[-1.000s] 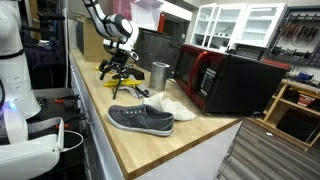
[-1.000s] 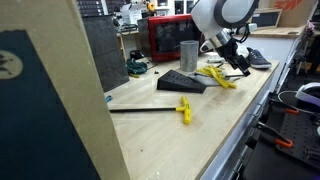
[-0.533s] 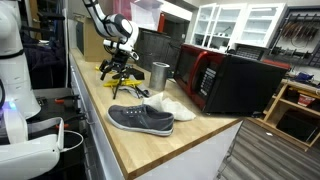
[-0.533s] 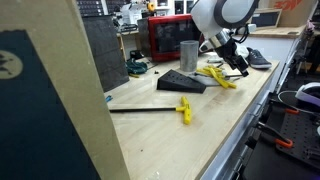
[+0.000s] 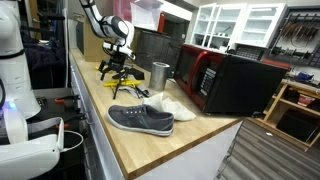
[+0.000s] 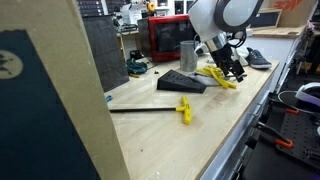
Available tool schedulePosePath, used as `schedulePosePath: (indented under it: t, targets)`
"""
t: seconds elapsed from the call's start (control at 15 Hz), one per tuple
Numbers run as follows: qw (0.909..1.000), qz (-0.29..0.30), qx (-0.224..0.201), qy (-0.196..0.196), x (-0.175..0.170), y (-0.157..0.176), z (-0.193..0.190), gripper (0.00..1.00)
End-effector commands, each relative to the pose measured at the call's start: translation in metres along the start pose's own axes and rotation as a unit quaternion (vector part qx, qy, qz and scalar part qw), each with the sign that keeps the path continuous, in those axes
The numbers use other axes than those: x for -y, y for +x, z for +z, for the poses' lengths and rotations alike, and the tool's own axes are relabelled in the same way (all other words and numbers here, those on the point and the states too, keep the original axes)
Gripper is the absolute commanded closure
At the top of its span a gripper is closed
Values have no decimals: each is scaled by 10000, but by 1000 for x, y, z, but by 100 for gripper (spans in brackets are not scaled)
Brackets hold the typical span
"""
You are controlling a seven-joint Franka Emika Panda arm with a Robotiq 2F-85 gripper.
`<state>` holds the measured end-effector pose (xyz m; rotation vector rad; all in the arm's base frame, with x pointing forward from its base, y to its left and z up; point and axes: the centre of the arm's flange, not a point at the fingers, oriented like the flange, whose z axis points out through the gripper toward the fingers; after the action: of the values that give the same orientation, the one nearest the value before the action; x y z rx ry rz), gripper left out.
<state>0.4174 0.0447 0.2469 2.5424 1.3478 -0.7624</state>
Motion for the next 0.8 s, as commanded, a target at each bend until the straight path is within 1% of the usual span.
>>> schedulePosePath:
  t: [0.0, 0.2, 0.4, 0.67, 0.73]
  targets:
    - [9986, -521, -63, -103, 30, -10, -3, 0]
    - [9958, -878, -48, -253, 37, -9, -10, 0]
    - [9917, -1190, -65, -492, 59, -7, -27, 0]
    - [9816, -1722, -162, -812, 84, 6, -42, 0]
    - [9784, -1842, -267, -895, 87, 7, -44, 0]
